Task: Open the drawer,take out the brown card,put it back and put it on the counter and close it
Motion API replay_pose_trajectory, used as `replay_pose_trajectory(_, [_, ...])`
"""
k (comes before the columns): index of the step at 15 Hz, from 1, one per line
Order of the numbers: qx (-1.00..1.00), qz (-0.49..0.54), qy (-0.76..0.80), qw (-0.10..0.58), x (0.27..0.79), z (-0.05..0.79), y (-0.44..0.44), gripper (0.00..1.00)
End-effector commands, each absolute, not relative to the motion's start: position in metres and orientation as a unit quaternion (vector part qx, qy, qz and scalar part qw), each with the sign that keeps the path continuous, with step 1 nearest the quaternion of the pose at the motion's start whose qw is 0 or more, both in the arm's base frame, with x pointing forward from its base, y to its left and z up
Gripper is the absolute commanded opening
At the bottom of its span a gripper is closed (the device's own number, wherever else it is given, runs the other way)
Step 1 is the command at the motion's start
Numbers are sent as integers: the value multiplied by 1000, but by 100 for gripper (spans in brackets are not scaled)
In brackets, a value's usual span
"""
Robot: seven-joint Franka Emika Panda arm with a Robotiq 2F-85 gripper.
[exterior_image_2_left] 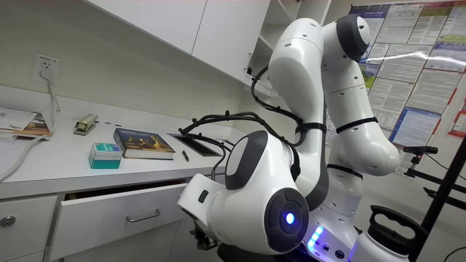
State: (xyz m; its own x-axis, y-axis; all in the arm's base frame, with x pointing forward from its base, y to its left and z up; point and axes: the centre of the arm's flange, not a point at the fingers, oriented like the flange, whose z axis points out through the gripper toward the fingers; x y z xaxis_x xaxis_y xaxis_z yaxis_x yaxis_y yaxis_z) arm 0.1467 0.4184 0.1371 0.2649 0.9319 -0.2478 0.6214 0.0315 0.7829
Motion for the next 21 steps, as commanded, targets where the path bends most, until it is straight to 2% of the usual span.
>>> replay_pose_trajectory(1, [664, 203, 568, 441, 154, 115, 428, 100])
replay_pose_trajectory(9, [683, 277, 499, 455, 183, 45, 432, 100])
replay_pose_trajectory(15, [684, 339, 421, 489, 202, 5, 443, 100])
replay_pose_trajectory(21, [686, 326, 434, 485, 199, 5, 438, 100])
